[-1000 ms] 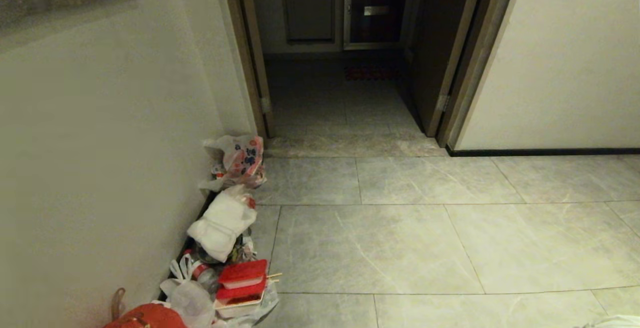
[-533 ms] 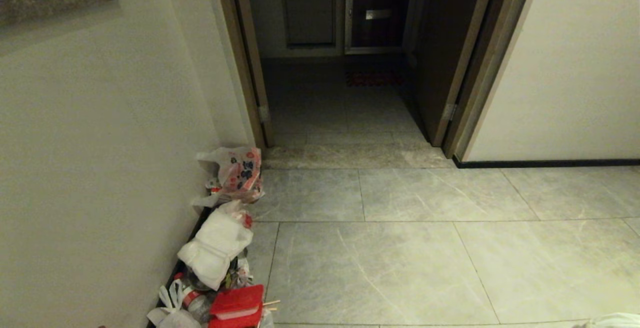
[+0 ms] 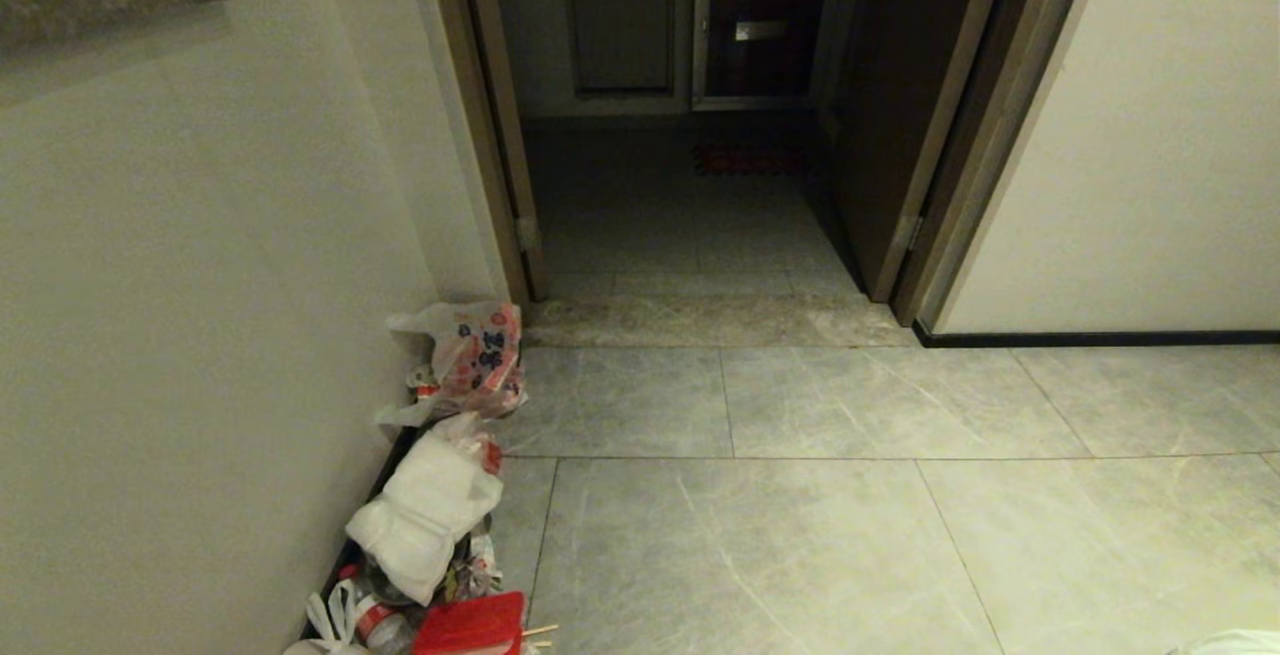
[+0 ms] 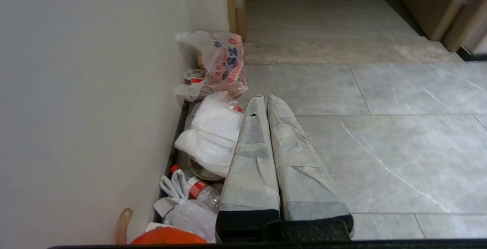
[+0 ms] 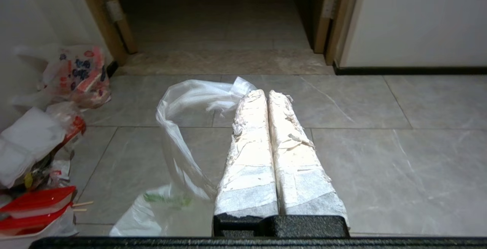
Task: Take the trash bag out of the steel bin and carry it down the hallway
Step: Put the trash bag at the door
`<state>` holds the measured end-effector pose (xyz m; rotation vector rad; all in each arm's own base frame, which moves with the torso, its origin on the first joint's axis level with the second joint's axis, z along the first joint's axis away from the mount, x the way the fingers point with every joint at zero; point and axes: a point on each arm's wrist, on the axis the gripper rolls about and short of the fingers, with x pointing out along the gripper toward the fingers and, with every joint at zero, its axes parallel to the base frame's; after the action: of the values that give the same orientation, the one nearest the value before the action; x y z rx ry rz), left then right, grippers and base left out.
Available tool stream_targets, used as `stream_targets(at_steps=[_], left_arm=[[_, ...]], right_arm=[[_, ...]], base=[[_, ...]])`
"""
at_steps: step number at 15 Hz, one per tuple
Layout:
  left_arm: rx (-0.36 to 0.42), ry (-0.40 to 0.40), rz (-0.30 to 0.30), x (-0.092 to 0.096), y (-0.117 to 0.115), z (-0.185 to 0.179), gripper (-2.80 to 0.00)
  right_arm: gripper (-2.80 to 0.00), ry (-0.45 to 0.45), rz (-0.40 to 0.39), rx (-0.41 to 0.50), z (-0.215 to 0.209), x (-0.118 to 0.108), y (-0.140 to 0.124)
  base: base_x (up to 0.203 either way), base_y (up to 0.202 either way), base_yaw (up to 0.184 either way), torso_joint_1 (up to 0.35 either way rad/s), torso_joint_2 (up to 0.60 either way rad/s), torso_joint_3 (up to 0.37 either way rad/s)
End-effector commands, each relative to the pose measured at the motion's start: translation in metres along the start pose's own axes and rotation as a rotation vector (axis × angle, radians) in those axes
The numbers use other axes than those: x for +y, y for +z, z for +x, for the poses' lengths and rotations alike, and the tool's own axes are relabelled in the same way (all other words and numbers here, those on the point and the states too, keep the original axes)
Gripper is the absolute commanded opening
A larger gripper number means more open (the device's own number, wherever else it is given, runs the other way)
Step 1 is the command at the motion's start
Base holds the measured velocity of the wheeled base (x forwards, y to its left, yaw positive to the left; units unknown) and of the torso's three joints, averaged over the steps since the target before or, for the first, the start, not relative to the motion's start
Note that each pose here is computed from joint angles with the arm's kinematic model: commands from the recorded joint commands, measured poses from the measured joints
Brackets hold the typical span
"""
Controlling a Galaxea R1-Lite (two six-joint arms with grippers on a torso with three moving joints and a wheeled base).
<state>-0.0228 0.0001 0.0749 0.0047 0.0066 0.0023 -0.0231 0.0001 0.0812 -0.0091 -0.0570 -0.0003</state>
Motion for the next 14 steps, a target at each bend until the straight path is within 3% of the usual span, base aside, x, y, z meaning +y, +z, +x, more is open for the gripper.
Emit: stream_targets(at_steps=[1, 14], left_arm=[[0.000, 0.001, 0.000, 0.0000, 0.0000, 0.0000, -2.80], [-0.001, 0.000, 0.000, 0.0000, 0.0001, -0.0001, -2.80]], right_arm=[[-2.80, 0.000, 0.000, 0.023, 0.0015, 0.0000, -0.0068], [-2.80, 0.000, -0.001, 0.022, 0.0015, 0.0000, -0.0067]], base=[[0.000, 0.000, 0.000, 0.000, 0.00, 0.000], [0.000, 0.000, 0.000, 0.000, 0.00, 0.000]])
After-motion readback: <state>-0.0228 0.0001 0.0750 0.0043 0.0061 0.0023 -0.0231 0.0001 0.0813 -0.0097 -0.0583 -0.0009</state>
